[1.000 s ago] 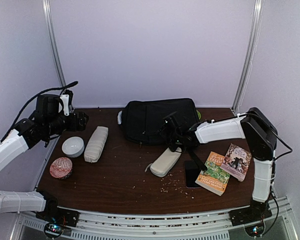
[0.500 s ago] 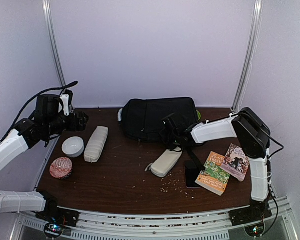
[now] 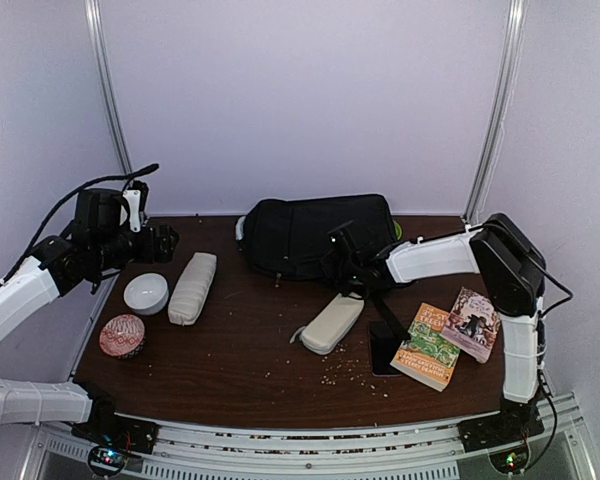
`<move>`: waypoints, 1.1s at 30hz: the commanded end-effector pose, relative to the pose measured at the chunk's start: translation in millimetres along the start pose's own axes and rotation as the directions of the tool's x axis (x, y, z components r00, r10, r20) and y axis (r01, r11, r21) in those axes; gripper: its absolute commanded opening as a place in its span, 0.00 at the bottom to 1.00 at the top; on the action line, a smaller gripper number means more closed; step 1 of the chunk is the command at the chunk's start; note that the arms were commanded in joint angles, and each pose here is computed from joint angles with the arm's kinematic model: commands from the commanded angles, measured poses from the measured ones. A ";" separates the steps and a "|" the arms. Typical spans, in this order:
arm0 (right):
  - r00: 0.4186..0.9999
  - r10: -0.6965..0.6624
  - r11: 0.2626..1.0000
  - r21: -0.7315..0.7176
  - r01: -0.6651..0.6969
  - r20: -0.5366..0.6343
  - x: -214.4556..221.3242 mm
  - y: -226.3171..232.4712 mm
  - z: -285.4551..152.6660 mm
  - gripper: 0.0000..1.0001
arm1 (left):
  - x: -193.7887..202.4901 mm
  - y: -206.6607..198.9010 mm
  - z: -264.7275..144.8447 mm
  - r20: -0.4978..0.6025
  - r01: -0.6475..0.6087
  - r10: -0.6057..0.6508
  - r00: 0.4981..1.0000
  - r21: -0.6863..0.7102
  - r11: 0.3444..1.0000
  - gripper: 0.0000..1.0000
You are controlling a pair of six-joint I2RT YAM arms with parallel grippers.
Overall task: Pack the student bag
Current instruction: Adjust the student bag at the center of the board.
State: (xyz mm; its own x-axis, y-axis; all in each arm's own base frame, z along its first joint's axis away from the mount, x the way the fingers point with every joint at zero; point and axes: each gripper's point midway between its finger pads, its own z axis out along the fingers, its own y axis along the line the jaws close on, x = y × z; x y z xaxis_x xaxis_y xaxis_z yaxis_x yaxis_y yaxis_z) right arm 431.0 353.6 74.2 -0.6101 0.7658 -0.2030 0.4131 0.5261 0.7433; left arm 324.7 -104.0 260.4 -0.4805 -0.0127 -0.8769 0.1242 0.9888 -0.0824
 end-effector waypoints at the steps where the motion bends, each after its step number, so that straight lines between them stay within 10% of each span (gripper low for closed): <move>1: 1.000 -0.025 0.984 -0.176 0.024 -0.005 -10.2 68.2 -47.4 0.00 | -17.4 -3.2 -5.7 0.047 0.018 -0.019 0.999 0.011 1.000 0.95; 18: 0.993 -0.119 0.977 -0.179 0.119 0.010 -19.7 7.5 -162.0 0.00 | -2.6 -61.0 -12.1 0.045 -0.061 0.053 0.998 0.201 0.978 0.94; 33: 0.961 -0.273 0.961 -0.050 0.271 -0.042 -4.6 -77.9 -152.0 0.04 | 97.3 -142.9 44.0 -0.346 0.278 -0.174 0.922 0.278 0.919 0.90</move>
State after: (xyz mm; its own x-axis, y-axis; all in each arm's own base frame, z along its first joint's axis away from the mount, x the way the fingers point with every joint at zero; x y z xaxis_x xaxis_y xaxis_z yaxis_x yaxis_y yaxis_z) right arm 289.9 250.7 105.8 -0.7289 0.6190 -0.2925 0.2705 0.6528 0.7076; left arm 287.7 -230.9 171.0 -0.7171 -0.0538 -0.6949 0.2867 0.8860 -0.3645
